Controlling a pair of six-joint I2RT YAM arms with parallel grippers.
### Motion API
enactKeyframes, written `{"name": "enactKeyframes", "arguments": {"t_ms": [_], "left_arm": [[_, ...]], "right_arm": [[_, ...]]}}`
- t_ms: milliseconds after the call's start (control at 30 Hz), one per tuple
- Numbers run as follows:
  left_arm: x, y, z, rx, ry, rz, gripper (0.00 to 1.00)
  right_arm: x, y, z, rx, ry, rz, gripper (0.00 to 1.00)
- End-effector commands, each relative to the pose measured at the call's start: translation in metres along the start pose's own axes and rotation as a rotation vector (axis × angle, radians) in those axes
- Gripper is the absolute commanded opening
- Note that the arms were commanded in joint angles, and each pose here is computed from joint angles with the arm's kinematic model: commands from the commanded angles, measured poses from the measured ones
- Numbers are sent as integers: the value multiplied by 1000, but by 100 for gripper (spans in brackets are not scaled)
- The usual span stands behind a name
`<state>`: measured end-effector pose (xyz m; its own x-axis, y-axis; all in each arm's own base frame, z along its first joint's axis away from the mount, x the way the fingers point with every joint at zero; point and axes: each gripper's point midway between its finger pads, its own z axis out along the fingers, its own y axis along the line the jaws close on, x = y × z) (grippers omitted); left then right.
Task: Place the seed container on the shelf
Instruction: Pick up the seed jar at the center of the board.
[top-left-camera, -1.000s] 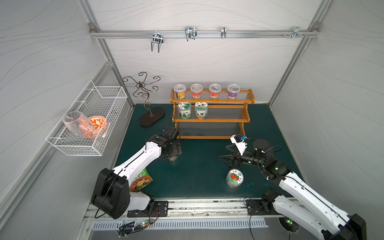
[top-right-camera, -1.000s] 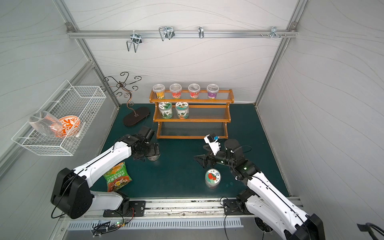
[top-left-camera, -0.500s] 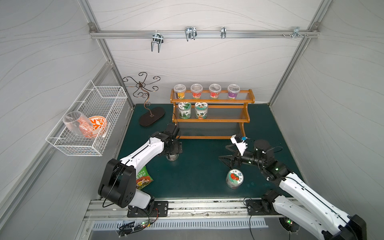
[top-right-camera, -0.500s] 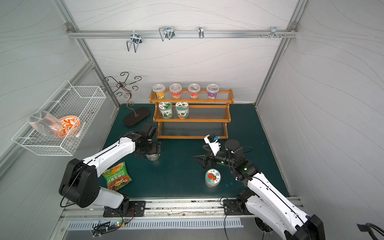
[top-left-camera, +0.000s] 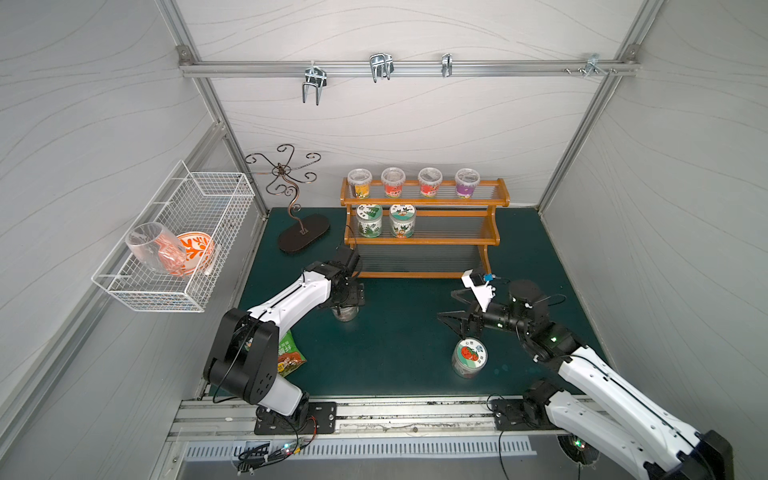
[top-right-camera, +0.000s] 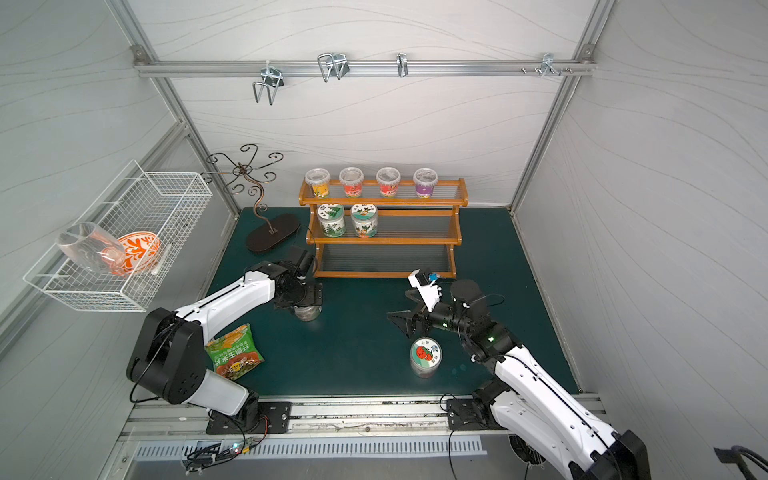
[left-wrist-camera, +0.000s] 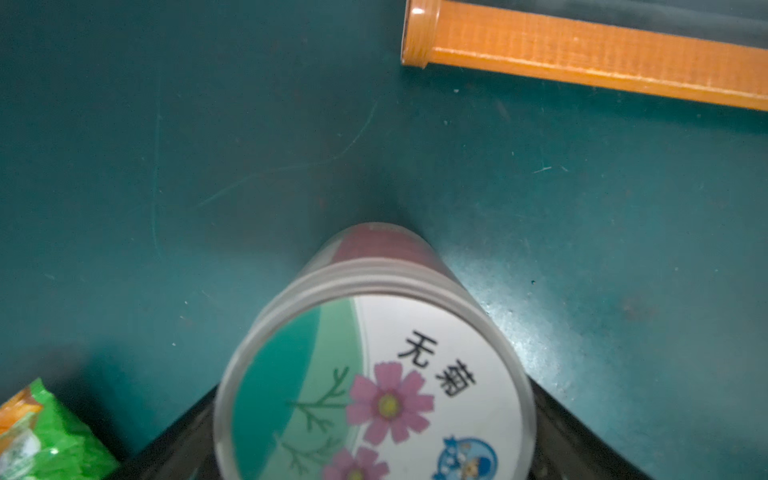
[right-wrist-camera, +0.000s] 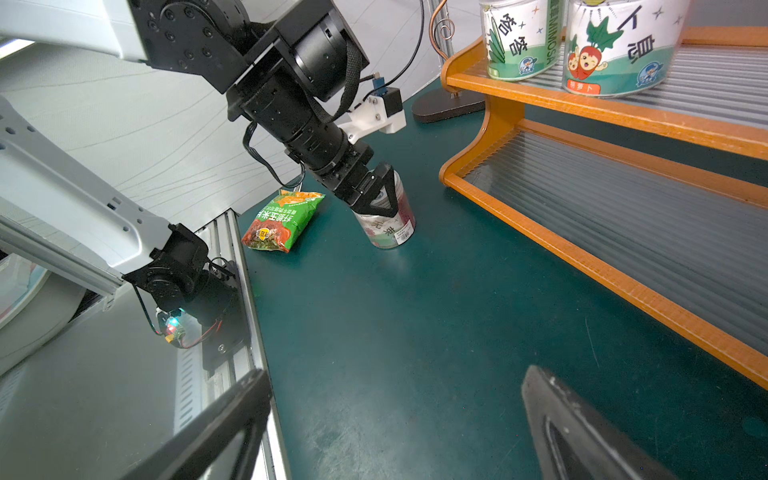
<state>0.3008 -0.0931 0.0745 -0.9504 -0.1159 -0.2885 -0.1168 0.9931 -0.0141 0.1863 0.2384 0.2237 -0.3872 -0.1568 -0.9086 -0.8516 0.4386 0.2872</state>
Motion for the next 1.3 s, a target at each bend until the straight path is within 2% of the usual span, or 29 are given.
{"name": "enactKeyframes", "arguments": {"t_ms": [0, 133, 300, 533, 700, 833, 1000, 1167, 1267], "left_arm": [[-21, -7, -7, 26, -64, 9, 87], [-25, -13, -17, 60, -80, 37, 79], [-24, -37, -54, 181, -122, 129, 72], [5, -111, -136, 422, -209, 501, 68], [32, -143, -181, 545, -221, 726, 67], [50, -154, -211, 655, -244, 873, 66], [65, -155, -233, 704, -281, 1018, 66], [77, -162, -248, 776, -308, 1115, 68], [80, -166, -252, 794, -327, 1158, 68]], "right_arm": [[-4, 6, -1, -24, -24, -26, 99], [-4, 6, -1, -27, -28, -28, 99], [-7, 10, 2, -63, -52, -45, 99], [-15, 22, 12, -165, -84, -132, 99], [-17, 27, 17, -224, -98, -229, 99], [-19, 29, 19, -249, -100, -268, 99], [-20, 42, 18, -341, -96, -293, 99], [-15, 63, 22, -426, -66, -335, 99], [-14, 78, 25, -456, -60, -412, 99]]}}
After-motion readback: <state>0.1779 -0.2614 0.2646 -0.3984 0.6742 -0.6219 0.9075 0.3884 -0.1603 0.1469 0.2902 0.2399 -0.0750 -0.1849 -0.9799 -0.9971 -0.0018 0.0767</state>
